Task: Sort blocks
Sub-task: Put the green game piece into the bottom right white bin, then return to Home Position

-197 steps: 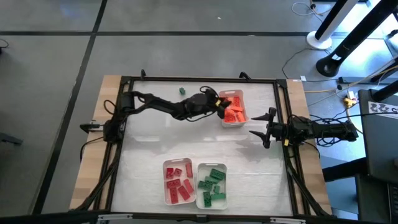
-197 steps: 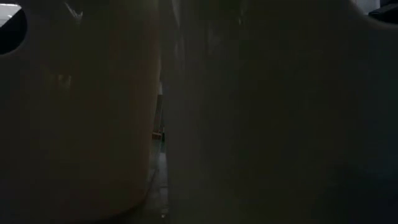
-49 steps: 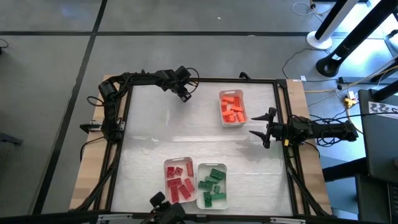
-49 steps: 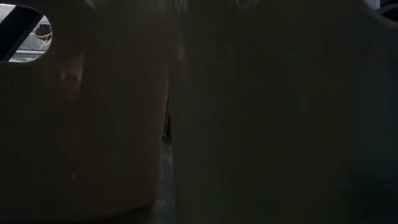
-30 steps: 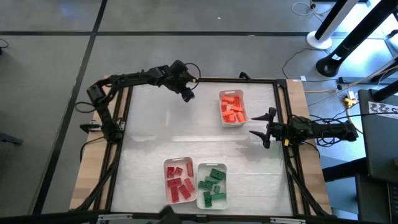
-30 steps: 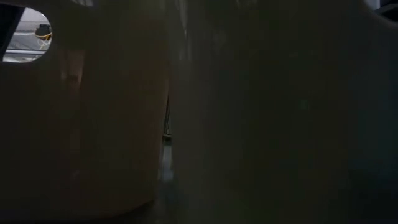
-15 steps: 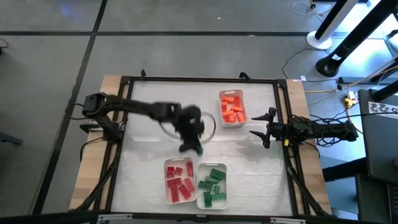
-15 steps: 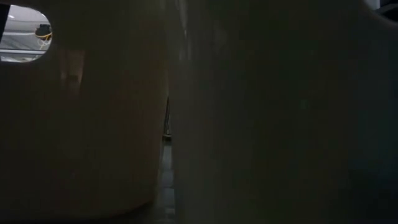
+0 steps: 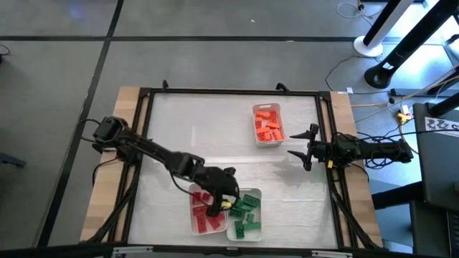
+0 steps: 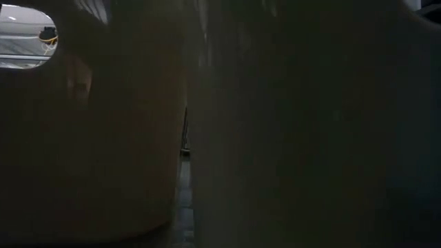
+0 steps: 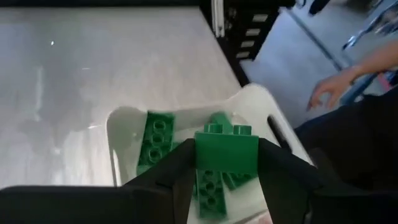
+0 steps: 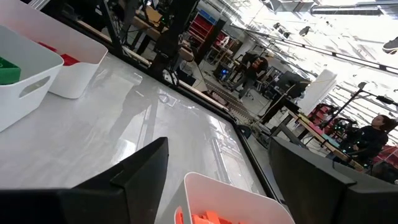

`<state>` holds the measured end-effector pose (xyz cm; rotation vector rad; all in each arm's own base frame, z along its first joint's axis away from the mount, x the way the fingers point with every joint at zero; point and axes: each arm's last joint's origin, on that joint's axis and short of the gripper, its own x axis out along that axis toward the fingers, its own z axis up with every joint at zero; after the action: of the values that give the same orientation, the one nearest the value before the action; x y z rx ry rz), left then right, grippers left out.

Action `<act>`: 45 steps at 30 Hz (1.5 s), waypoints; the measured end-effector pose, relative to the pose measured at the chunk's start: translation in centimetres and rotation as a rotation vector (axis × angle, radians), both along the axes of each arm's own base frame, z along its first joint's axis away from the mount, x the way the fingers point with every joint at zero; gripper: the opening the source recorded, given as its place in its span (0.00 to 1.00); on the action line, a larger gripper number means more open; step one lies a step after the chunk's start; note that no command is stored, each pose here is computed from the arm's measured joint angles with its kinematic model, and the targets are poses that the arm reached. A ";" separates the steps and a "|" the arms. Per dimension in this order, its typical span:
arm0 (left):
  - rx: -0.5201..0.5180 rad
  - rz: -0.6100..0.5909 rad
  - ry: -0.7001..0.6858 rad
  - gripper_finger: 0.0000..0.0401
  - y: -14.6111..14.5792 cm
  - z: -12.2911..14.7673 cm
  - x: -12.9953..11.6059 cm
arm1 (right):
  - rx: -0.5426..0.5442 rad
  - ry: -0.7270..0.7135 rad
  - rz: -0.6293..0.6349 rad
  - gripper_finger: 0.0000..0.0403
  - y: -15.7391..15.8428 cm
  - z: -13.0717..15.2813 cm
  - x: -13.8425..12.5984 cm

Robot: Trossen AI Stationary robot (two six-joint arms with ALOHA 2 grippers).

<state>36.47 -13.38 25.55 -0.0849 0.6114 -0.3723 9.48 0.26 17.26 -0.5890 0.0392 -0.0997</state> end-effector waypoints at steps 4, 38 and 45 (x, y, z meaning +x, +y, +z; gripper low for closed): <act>0.040 0.031 0.011 0.43 -0.7 -0.9 0.1 | 0.000 0.000 0.001 0.68 0.0 0.0 0.0; 0.142 0.599 -0.584 0.59 9.5 1.7 -23.0 | 0.000 0.005 0.011 0.68 0.0 0.0 0.0; 0.063 0.747 -0.735 0.59 11.9 0.2 -27.5 | 0.000 0.005 0.011 0.68 0.0 0.0 0.0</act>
<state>8.96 -1.44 25.71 -0.1016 -0.1585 0.3434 9.51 0.29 17.22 -0.5898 0.0411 -0.0874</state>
